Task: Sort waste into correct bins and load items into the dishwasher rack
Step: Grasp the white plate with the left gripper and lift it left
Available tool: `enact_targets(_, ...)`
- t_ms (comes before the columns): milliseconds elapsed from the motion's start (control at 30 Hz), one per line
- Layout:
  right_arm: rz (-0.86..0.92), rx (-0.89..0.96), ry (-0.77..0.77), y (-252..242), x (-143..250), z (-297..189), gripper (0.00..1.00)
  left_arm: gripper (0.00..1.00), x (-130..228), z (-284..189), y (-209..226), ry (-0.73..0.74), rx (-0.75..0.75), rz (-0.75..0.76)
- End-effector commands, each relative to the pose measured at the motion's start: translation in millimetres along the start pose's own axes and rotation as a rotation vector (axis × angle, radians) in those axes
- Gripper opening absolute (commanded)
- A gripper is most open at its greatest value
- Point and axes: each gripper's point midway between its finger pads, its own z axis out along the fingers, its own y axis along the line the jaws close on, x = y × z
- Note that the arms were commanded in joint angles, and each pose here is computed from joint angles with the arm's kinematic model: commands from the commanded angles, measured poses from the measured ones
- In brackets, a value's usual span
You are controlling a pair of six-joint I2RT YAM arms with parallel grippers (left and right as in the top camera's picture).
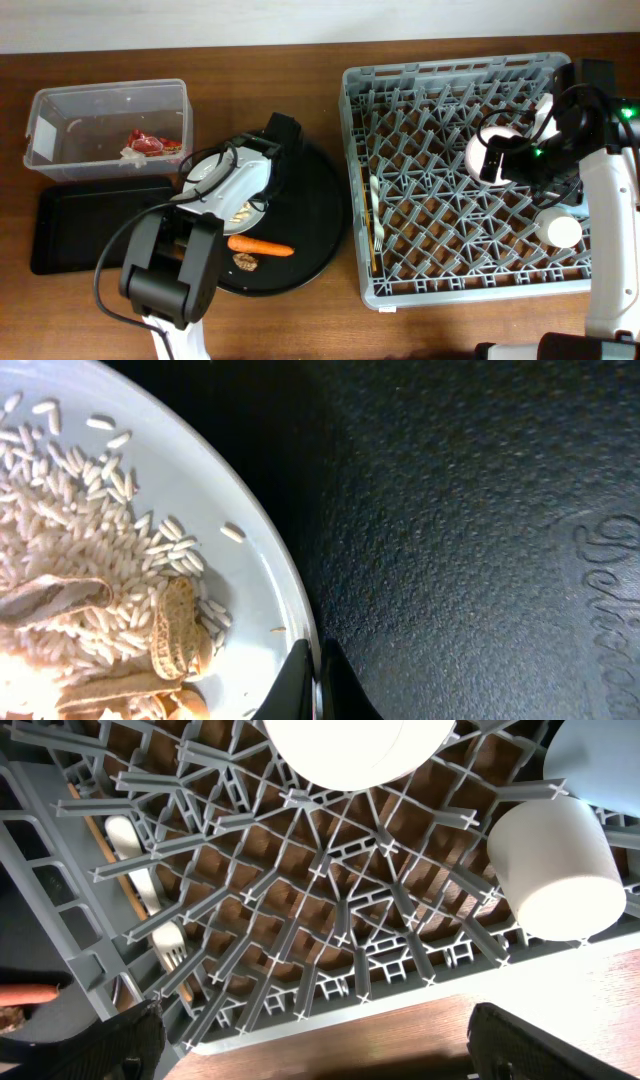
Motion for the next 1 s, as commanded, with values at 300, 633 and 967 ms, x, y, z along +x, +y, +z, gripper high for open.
enact_targets(300,-0.005,-0.006,0.015,0.6,3.6,2.3,1.00,0.00,-15.8,-50.0,14.0,0.078,-0.066,-0.029)
enact_targets(633,-0.005,-0.006,0.015,0.5,3.6,2.3,0.99,0.00,-0.8,-84.0,29.1,0.156,-0.130,-0.086)
enact_targets(967,-0.006,-0.006,0.013,0.5,2.9,2.3,1.00,0.00,3.1,-130.8,121.8,0.094,-0.102,-0.327)
